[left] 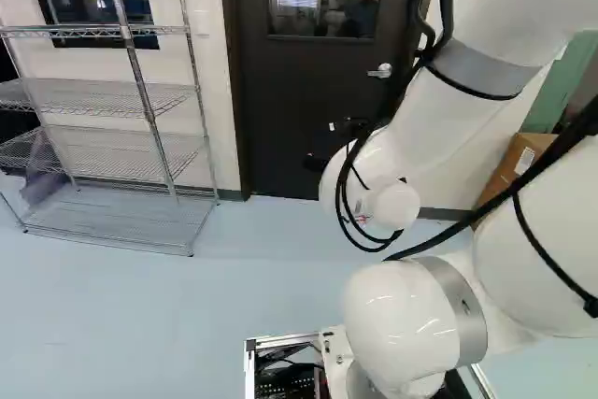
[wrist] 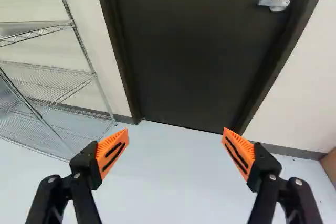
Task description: Open the door and move inside
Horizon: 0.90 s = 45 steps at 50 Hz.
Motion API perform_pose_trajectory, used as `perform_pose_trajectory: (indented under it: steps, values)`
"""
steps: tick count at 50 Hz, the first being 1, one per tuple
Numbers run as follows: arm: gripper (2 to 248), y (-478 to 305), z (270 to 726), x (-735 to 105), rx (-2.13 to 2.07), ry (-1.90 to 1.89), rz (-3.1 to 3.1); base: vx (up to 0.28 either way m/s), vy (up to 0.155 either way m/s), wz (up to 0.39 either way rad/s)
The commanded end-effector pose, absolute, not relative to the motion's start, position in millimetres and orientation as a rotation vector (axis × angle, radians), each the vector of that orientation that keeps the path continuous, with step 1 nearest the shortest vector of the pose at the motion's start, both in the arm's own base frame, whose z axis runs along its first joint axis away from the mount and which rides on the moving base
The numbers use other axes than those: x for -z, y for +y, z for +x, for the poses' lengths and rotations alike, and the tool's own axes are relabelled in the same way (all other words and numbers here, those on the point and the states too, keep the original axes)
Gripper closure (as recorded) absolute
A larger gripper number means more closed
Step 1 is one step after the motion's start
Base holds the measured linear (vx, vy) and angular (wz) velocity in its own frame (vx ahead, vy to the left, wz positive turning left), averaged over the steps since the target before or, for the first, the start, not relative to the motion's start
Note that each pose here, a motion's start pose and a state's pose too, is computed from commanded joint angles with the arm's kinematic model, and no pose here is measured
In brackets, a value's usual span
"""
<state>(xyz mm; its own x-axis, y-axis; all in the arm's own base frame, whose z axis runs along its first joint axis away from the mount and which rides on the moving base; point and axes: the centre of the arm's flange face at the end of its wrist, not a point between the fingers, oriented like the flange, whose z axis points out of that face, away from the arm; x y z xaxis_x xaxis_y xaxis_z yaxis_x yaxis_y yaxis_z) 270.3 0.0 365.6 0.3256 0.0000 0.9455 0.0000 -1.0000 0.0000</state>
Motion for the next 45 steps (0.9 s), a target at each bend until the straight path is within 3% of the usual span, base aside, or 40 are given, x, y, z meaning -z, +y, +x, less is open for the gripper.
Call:
perform_pose_trajectory:
  steps: [45]
  values:
    - [3, 0.0, 270.3, -365.6, -1.824, 0.000, 2.558, 0.059, 0.010, -0.007]
